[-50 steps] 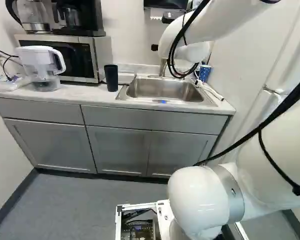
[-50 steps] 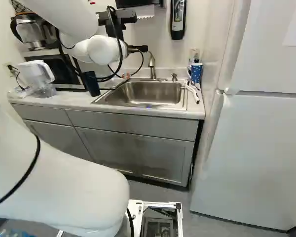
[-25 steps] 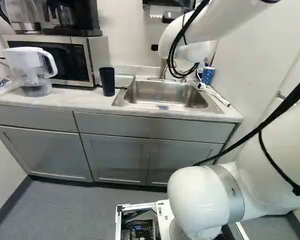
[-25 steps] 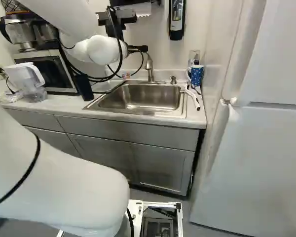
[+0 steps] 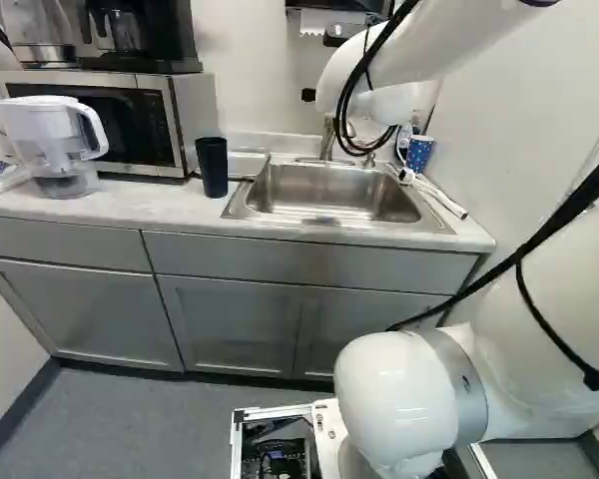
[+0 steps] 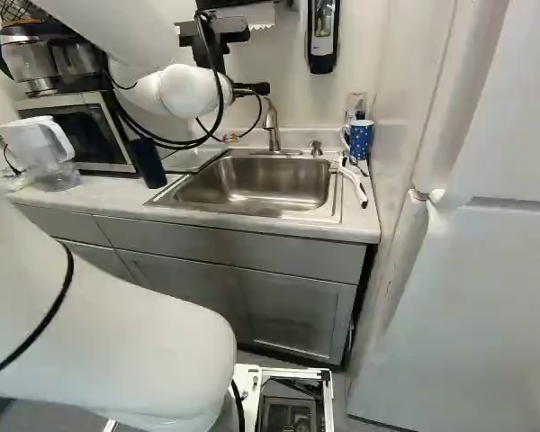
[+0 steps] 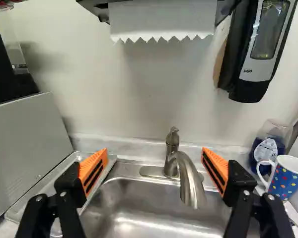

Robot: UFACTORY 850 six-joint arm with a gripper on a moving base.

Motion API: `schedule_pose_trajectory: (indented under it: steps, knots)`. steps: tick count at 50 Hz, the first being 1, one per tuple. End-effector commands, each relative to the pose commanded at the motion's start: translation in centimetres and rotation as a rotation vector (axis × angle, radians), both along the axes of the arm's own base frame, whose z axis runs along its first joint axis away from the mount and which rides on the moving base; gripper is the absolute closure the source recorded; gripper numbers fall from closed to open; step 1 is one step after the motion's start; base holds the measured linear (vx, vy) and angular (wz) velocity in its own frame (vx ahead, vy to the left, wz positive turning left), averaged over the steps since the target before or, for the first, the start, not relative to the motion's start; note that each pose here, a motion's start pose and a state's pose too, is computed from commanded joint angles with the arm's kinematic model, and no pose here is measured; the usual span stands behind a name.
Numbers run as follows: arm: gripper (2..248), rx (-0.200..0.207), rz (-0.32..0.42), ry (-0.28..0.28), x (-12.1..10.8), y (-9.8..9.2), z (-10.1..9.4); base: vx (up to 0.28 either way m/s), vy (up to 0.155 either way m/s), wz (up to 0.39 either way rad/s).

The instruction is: Rinse the cup and place it in the tray

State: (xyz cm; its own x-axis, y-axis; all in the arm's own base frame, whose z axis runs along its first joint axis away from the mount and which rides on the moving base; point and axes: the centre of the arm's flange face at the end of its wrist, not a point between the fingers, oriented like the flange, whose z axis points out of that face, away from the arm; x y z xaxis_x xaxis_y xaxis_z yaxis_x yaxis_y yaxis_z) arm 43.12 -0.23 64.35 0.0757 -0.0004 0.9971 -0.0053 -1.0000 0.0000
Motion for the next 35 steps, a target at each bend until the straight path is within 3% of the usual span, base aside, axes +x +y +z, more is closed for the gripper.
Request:
schedule_pose_trajectory:
  steps: [13, 35]
  knots:
    - [3, 0.000, -0.001, 0.003, 0.8, -0.1, 0.1, 0.000, 0.000, 0.000]
    - [3, 0.000, -0.008, 0.026, 4.5, -0.4, 0.2, 0.000, 0.000, 0.000]
